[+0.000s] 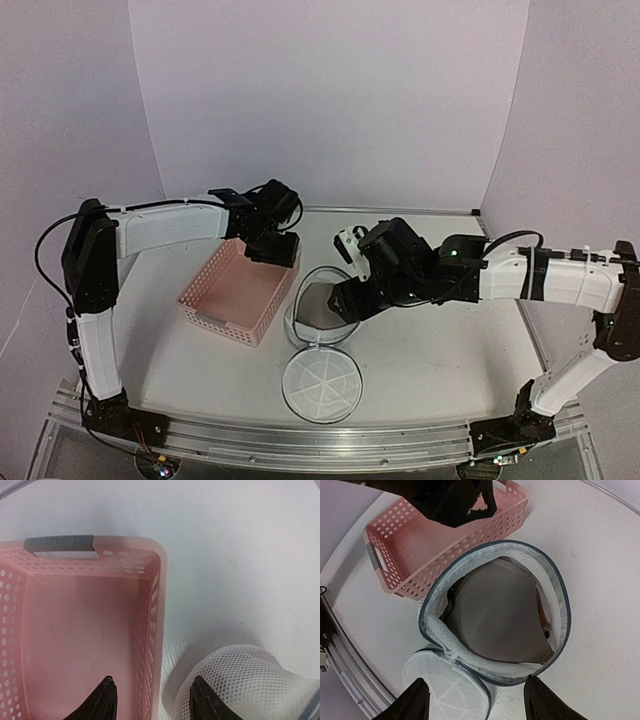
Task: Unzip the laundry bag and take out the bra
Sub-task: Place the bin at the center of the board, then hold the bra from the laundry bag.
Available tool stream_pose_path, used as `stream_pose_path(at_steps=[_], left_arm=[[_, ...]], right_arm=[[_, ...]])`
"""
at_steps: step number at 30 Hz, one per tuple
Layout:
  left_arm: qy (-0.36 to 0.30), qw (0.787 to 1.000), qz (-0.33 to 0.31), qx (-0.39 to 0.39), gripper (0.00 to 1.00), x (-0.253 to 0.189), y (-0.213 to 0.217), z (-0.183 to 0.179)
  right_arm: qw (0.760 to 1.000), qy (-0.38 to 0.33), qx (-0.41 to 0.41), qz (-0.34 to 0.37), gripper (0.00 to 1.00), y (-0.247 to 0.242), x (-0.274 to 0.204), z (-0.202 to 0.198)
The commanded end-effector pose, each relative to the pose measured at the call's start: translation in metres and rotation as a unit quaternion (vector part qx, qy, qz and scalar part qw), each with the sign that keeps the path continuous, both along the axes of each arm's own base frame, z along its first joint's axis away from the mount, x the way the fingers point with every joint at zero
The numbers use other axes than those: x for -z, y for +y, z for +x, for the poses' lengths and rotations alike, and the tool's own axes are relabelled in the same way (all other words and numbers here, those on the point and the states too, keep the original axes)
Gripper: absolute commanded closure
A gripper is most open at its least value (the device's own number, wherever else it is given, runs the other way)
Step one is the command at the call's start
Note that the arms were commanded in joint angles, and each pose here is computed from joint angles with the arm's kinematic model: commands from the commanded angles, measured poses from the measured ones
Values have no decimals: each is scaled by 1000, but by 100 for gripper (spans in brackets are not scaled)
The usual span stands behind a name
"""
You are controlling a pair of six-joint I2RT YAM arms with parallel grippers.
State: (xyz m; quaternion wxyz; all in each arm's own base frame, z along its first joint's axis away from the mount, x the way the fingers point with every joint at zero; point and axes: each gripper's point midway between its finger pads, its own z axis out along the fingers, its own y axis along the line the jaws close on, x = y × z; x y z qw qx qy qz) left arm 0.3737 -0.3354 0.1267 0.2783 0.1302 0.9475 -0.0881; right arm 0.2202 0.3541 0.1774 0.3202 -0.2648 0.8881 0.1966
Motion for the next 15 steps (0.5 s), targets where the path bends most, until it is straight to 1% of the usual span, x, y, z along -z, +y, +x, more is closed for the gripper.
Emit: stream_pose_path(at_steps=[1, 7, 15], left_arm=[[-94, 994, -51, -16, 48, -102, 11, 6], [-121, 989, -84, -24, 46, -144, 32, -13], [-123, 987, -95, -39, 45, -149, 61, -40]], right_arm=[[1000, 1, -14, 6, 36, 16, -5, 19], [1000, 13, -6, -17, 39, 20, 17, 43], [999, 23, 8, -47, 40, 17, 44, 70]])
